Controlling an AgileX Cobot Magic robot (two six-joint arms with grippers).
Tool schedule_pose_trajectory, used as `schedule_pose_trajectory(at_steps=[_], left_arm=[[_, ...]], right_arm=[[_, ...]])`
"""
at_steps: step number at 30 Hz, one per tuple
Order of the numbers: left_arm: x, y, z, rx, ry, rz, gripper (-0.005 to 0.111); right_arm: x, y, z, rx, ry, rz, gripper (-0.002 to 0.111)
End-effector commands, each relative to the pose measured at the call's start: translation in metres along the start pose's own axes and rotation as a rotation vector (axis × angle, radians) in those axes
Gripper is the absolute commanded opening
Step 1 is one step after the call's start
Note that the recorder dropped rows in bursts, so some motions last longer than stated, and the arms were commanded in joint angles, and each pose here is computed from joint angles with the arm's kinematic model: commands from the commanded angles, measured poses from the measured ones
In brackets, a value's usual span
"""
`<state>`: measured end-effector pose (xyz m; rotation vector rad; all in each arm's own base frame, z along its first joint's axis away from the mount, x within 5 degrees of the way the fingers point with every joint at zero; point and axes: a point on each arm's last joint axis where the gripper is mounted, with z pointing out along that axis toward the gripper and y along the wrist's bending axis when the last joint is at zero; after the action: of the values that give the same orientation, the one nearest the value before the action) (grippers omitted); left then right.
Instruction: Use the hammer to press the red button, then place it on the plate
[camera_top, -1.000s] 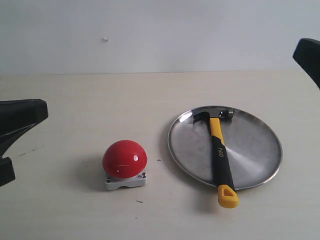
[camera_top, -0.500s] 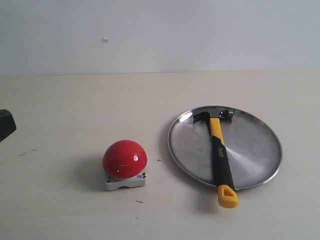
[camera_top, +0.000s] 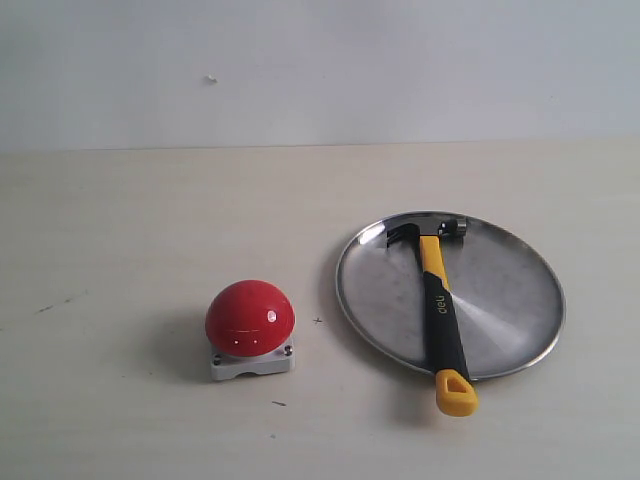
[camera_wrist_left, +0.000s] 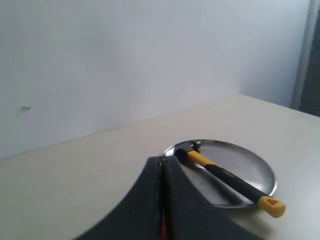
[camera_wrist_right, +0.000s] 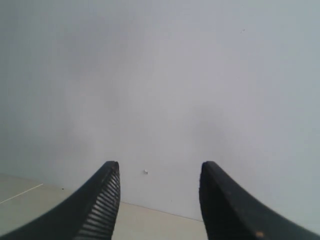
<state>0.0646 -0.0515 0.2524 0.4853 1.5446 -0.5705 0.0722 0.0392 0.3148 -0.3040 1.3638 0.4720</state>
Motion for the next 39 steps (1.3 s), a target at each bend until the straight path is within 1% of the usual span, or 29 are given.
schedule_pose_trajectory(at_steps=[1,3,7,10,14,18,21,24,30,32,36,38,39], left_arm=[[0.005,0.009,-0.007,-0.099,0.017,-0.017,0.000],[0.006,0.012,-0.011,-0.141,-0.015,-0.038,0.000],[0.018,0.022,-0.019,-0.293,-0.055,-0.128,0.000],[0.030,0.030,-0.024,-0.424,-0.062,-0.136,0.000],[0.045,0.038,-0.029,-0.556,-0.060,-0.143,0.000],[0.045,0.044,-0.036,-0.686,-0.105,-0.177,0.000],[0.045,0.047,-0.039,-0.750,-0.112,-0.174,0.000],[0.045,0.048,-0.040,-0.787,-0.114,-0.164,0.000],[0.045,0.048,-0.040,-0.793,-0.112,-0.160,0.000],[0.046,0.049,-0.041,-0.810,-0.087,-0.145,0.000],[0.050,0.047,-0.039,-0.783,-0.055,-0.181,0.000],[0.051,0.046,-0.038,-0.764,-0.035,-0.180,0.000],[0.052,0.046,-0.038,-0.758,-0.018,-0.153,0.000]], right_arm=[[0.001,0.000,-0.001,0.002,0.003,-0.002,0.048],[0.001,0.000,-0.001,0.002,0.003,-0.002,0.048],[0.001,0.000,-0.001,0.002,0.003,-0.002,0.048],[0.001,0.000,-0.001,0.002,0.003,-0.002,0.048],[0.001,0.000,-0.001,0.002,0.003,-0.002,0.048],[0.001,0.000,-0.001,0.002,0.003,-0.002,0.048],[0.001,0.000,-0.001,0.002,0.003,-0.002,0.048],[0.001,0.000,-0.001,0.002,0.003,-0.002,0.048],[0.001,0.000,-0.001,0.002,0.003,-0.002,0.048],[0.001,0.000,-0.001,0.002,0.003,-0.002,0.048],[0.001,0.000,-0.001,0.002,0.003,-0.002,0.048],[0.001,0.000,-0.001,0.002,0.003,-0.002,0.048],[0.001,0.000,-0.001,0.002,0.003,-0.002,0.048]])
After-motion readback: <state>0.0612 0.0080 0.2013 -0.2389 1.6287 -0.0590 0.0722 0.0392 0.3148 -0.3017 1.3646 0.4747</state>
